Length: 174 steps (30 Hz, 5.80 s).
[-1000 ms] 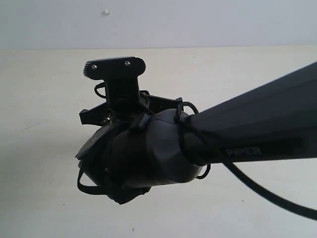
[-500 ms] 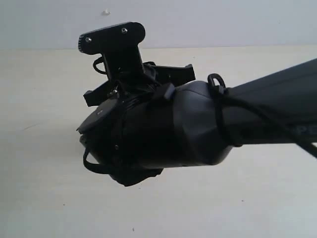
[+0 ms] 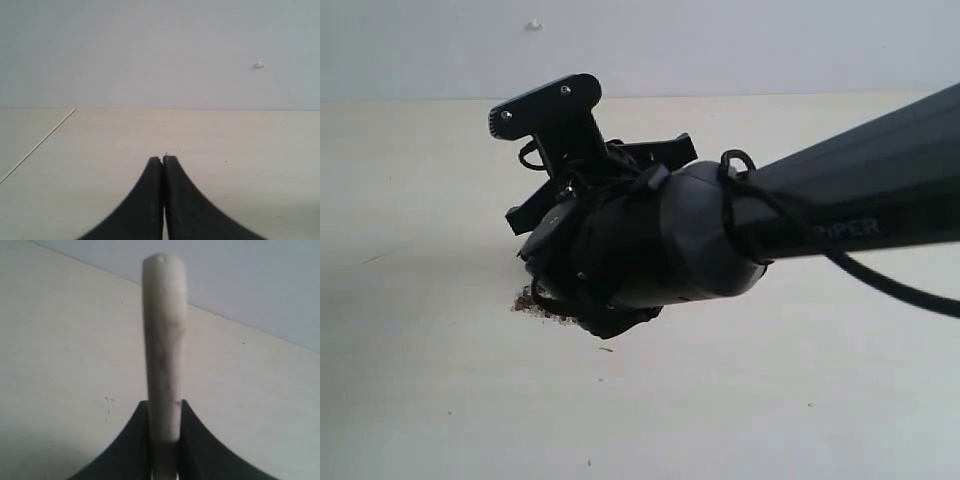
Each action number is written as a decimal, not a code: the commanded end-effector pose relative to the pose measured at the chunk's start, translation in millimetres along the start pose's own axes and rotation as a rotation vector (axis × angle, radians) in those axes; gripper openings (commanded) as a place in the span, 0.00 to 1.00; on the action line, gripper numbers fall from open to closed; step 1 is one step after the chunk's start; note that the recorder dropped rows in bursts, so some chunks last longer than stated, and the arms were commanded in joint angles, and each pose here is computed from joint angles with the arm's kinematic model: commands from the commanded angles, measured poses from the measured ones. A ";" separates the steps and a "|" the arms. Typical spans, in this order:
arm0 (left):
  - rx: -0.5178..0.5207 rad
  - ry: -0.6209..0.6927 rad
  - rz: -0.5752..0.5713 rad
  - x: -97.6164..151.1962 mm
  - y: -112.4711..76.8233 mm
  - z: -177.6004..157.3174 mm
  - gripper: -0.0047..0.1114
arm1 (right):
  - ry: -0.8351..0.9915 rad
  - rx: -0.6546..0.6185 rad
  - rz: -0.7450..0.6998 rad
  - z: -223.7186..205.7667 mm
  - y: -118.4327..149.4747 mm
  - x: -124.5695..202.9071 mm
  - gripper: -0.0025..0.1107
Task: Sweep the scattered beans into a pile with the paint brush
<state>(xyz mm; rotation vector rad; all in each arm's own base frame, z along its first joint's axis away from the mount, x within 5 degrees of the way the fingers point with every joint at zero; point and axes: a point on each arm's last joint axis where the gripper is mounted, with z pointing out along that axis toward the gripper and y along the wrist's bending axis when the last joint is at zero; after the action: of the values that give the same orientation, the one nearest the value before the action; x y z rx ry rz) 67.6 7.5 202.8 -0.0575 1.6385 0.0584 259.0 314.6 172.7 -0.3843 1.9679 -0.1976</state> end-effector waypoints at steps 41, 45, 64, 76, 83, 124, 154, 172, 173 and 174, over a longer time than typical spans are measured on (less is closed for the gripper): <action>0.006 -0.006 -0.013 -0.6 -0.4 -0.5 0.04 | 0.494 -0.231 -0.040 4.3 -162.5 -38.6 0.02; 0.006 -0.006 -0.013 -0.6 -0.4 -0.5 0.04 | 0.625 -0.445 0.150 21.3 -204.5 -31.1 0.02; 0.006 -0.006 -0.013 -0.6 -0.4 -0.5 0.04 | 0.734 -1.265 0.508 78.7 -179.6 30.3 0.02; 0.006 -0.006 -0.013 -0.6 -0.4 -0.5 0.04 | 0.847 -1.193 0.579 107.0 -166.2 71.0 0.02; 0.006 -0.006 -0.013 -0.6 -0.4 -0.5 0.04 | 0.906 -1.060 0.635 122.1 -163.7 90.1 0.02; 0.006 -0.006 -0.013 -0.6 -0.4 -0.5 0.04 | 0.307 -0.268 0.467 -26.3 -264.6 8.1 0.02; 0.006 -0.006 -0.013 -0.6 -0.4 -0.5 0.04 | -0.481 -0.104 0.274 -262.2 -293.2 44.9 0.02; 0.006 -0.006 -0.013 -0.6 -0.4 -0.5 0.04 | -0.464 -0.035 0.318 -234.1 -274.1 121.0 0.02; 0.006 -0.006 -0.013 -0.6 -0.4 -0.5 0.04 | -0.456 -0.028 0.346 -231.9 -273.8 125.6 0.02; 0.006 -0.006 -0.013 -0.6 -0.4 -0.5 0.04 | -0.443 -0.026 0.371 -228.7 -272.8 130.8 0.02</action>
<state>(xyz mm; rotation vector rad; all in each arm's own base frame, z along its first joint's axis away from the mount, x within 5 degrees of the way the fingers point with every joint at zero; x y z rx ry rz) 67.6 7.5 202.8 -0.0575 1.6385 0.0584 48.9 8.1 252.2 -0.1346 1.5654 0.1241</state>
